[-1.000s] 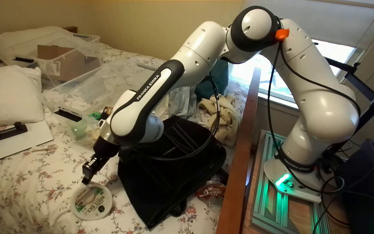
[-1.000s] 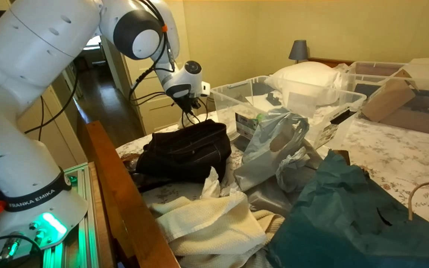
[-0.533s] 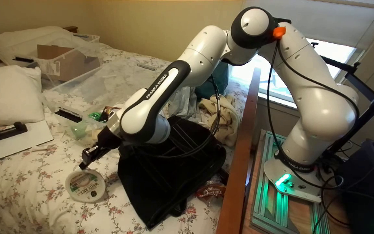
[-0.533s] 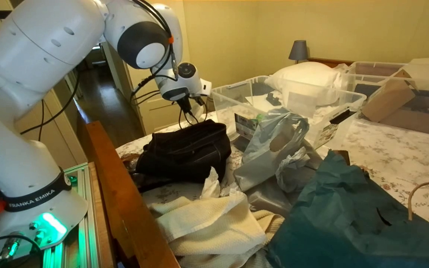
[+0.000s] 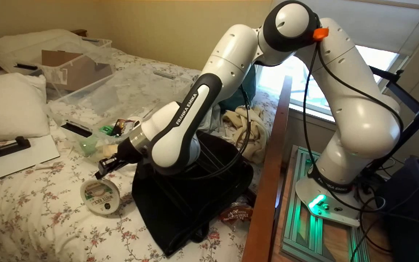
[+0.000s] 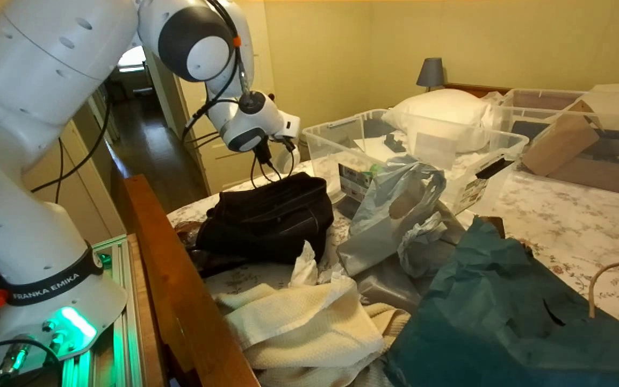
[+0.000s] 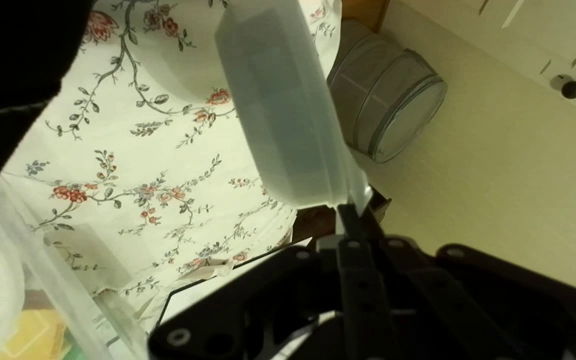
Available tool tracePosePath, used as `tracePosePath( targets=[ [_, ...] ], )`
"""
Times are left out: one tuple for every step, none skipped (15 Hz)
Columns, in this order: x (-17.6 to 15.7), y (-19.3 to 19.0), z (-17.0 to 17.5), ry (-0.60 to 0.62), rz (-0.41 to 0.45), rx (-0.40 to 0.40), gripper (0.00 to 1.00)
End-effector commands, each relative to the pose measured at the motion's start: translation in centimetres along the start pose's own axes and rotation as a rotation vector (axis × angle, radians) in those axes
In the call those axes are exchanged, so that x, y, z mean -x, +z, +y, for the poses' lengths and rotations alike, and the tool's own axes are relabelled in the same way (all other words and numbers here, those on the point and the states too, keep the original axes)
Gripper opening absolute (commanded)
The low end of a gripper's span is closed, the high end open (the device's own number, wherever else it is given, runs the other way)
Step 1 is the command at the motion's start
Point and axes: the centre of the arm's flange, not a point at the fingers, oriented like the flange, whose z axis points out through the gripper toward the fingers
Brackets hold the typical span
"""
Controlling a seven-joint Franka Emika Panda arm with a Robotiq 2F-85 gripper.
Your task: Put the white bowl in the storage box
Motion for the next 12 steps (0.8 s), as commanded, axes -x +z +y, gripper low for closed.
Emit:
tracePosePath(
  targets=[
    [0.6,-3.2,-2.7,-0.030,0.070,0.042,0.00],
    [0.6,-3.6,-3.2,-0.041,0.084,0.044,0.00],
    [0.6,-3.9,-3.6,-0.049,0.099,0.046,0.00],
    [0.6,-4.1,-3.9,-0.057,0.108,0.044,0.00],
    [0.6,-4.4,-4.2,-0.063,0.121,0.046,0.00],
    [0.5,-4.5,-4.5,-0.067,0.143,0.045,0.00],
    [0.4,-4.7,-4.7,-0.068,0.161,0.041,0.00],
    [0.2,-4.8,-4.9,-0.064,0.186,0.029,0.00],
    [0.2,-3.4,-4.0,-0.065,0.143,0.036,0.01],
    [0.1,-3.5,-4.3,-0.066,0.158,0.034,0.01],
    [0.1,-3.6,-4.4,-0.067,0.163,0.033,0.01],
    [0.0,-3.7,-4.5,-0.067,0.164,0.033,0.01]
  ],
)
